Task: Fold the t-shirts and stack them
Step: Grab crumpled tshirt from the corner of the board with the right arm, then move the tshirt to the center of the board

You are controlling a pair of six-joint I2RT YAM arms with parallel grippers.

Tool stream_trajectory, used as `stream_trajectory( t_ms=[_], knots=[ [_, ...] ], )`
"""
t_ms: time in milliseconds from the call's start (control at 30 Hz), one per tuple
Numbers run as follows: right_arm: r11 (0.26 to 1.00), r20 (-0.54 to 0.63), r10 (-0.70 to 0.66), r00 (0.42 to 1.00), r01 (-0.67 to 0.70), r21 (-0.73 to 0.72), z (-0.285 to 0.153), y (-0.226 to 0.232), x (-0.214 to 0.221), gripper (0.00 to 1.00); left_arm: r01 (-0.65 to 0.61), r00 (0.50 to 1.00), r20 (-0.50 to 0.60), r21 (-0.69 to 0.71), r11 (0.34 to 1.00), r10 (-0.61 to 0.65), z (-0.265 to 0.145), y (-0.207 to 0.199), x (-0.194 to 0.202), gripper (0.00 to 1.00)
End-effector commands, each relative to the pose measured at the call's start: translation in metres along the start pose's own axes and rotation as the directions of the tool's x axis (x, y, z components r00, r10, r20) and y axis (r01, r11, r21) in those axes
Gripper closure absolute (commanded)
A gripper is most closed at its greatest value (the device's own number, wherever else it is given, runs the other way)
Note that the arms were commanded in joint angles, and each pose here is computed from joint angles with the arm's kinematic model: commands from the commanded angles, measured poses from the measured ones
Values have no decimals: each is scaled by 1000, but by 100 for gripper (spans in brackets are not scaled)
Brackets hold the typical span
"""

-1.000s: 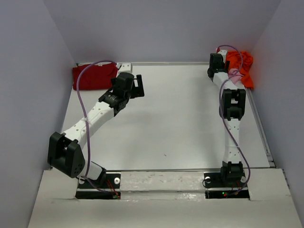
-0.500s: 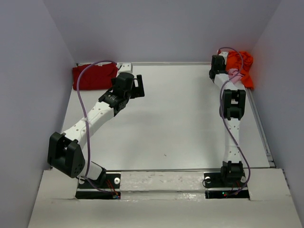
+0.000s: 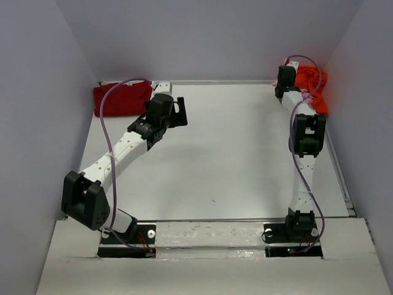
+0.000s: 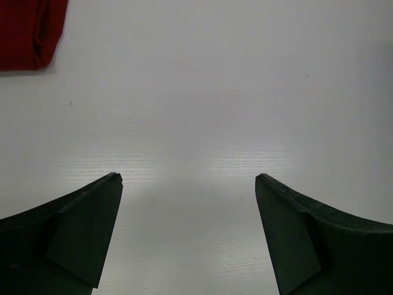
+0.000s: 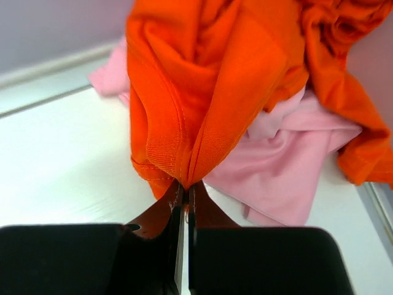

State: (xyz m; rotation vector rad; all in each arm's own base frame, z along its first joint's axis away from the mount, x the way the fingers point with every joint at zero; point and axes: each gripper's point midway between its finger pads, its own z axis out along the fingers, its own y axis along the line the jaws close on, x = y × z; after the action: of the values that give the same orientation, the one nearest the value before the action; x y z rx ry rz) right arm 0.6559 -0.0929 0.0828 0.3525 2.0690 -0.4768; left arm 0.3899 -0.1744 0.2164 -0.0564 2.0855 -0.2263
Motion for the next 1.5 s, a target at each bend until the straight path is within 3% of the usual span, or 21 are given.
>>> stream_trajectory(
  t_ms=[0,167,333,567,800,933,1133,1167,1267,1300,1467],
  knots=[
    [987,201,121,972,-96,-131,-79,1,-119,100,18,999,46,31,999,-20,-7,-4,-14,1],
    [952,302,214,929,-129,-278,-170,4,-189,100,30,998,54,35,999,-31,-9,-2,-18,1],
    [911,452,277,848,-82,-403,-303,3,-256,100,16,998,58,56,998,-20,-10,-5,-20,1],
    [766,484,392,783,13,-642,-462,14,-281,100,16,997,75,41,999,-19,-13,-1,-24,1],
    [581,425,453,784,102,-807,-547,15,-290,100,20,997,79,30,999,-22,-12,1,-23,1],
    [552,413,481,773,99,-828,-563,8,-295,100,19,997,80,25,1000,-21,-12,2,-23,1],
    [615,349,408,844,29,-788,-521,19,-257,100,21,995,92,17,1000,-23,-14,4,-25,1],
    [652,313,363,878,1,-758,-495,28,-233,100,20,996,87,19,1000,-21,-13,3,-24,1],
    [695,259,332,907,-49,-717,-471,27,-198,100,18,996,82,16,1000,-19,-12,3,-24,1],
    [724,203,271,941,-60,-687,-445,37,-162,100,16,997,79,14,1000,-17,-12,4,-23,1],
    [856,108,158,982,-81,-510,-389,21,-74,100,16,996,87,19,1000,-18,-14,3,-25,1]
  ],
)
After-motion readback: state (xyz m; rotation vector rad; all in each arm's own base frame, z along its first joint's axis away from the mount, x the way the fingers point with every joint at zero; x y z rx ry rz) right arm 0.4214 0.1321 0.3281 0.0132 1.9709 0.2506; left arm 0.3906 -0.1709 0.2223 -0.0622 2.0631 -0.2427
